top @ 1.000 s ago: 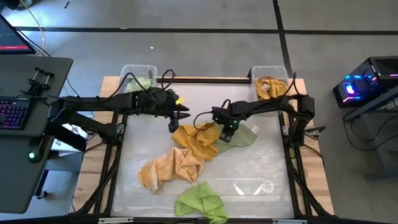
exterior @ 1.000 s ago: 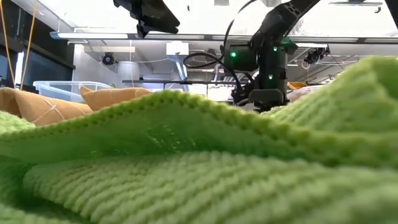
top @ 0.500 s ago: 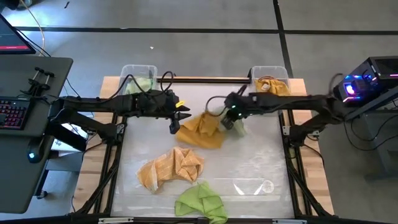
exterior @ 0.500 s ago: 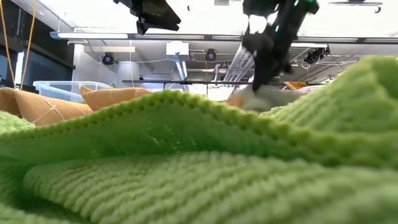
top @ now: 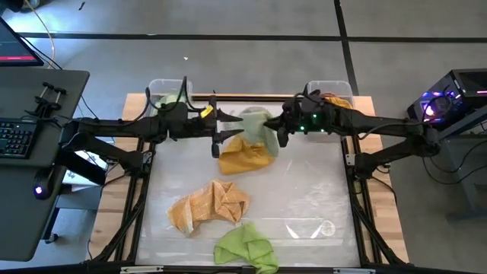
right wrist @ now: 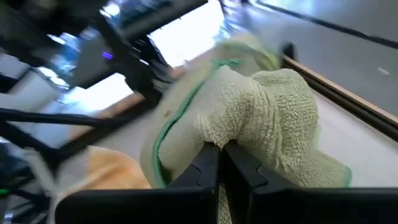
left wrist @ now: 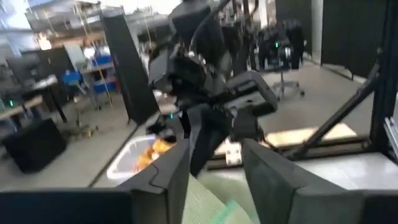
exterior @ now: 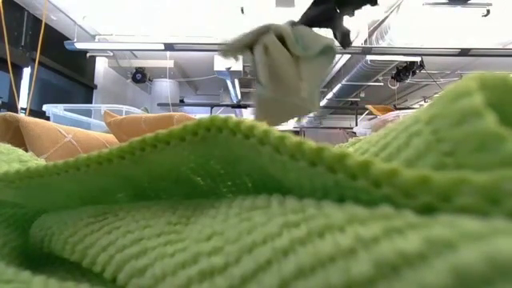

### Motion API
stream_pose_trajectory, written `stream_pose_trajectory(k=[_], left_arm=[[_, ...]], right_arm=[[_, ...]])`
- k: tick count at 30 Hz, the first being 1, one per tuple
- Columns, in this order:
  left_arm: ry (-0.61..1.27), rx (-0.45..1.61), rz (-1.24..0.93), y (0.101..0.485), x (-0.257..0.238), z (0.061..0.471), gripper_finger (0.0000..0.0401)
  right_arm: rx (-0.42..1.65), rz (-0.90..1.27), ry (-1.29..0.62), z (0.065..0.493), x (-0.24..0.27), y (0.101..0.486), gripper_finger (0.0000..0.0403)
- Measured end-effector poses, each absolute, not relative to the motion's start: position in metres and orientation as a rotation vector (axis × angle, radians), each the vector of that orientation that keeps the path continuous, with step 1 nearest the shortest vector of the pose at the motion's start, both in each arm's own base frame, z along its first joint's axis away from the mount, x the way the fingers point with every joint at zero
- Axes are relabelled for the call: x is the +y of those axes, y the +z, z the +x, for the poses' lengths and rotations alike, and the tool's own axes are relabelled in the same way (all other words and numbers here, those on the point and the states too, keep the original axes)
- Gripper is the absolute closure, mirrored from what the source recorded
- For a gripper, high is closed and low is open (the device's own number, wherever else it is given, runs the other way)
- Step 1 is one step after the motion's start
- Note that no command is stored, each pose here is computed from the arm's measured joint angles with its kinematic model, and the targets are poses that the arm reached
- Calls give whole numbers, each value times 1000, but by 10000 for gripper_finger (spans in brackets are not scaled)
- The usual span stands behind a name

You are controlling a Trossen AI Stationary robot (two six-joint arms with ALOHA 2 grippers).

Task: Sort towels by color in basket
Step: Put the green microfiber towel into the left transparent bin

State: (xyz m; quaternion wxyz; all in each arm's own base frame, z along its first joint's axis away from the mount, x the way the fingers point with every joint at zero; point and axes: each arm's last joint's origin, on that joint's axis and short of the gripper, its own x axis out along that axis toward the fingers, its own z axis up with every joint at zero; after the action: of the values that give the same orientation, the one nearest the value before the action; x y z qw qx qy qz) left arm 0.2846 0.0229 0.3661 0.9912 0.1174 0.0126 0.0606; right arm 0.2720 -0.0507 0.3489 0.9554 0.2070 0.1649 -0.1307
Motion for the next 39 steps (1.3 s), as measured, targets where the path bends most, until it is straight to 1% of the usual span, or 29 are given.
stream_pose_trajectory(k=[5, 8, 11, 15, 21, 24, 27, 29, 32, 34, 35, 36, 39], left_arm=[[138, 46, 235, 362, 29, 288, 198], [168, 89, 207, 355, 35, 292, 159], [201, 164, 167, 344, 40, 295, 131], [173, 180, 109, 335, 40, 304, 116], [56, 193, 47, 322, 37, 317, 120], [12, 201, 30, 317, 36, 322, 139], [-28, 204, 27, 316, 34, 323, 183], [-35, 196, 29, 317, 33, 322, 225], [-43, 189, 31, 320, 30, 321, 305], [-44, 193, 28, 321, 29, 319, 363], [-44, 195, 17, 323, 28, 316, 380], [-41, 203, 4, 325, 28, 313, 387], [23, 252, 3, 340, 28, 300, 377]], right_arm=[[254, 419, -148, 285, -50, 352, 400], [225, 422, -70, 292, -49, 352, 400], [202, 419, -18, 298, -45, 352, 400], [182, 411, 17, 302, -39, 353, 400], [183, 416, 64, 305, -31, 352, 399], [174, 414, 76, 306, -27, 353, 399], [168, 415, 80, 306, -26, 353, 399], [162, 415, 78, 306, -26, 354, 399], [153, 443, 34, 307, -27, 354, 395], [139, 494, 5, 307, -28, 355, 383], [121, 523, -10, 307, -30, 356, 373], [94, 543, -15, 307, -33, 359, 362], [-41, 548, -9, 305, -37, 372, 325]])
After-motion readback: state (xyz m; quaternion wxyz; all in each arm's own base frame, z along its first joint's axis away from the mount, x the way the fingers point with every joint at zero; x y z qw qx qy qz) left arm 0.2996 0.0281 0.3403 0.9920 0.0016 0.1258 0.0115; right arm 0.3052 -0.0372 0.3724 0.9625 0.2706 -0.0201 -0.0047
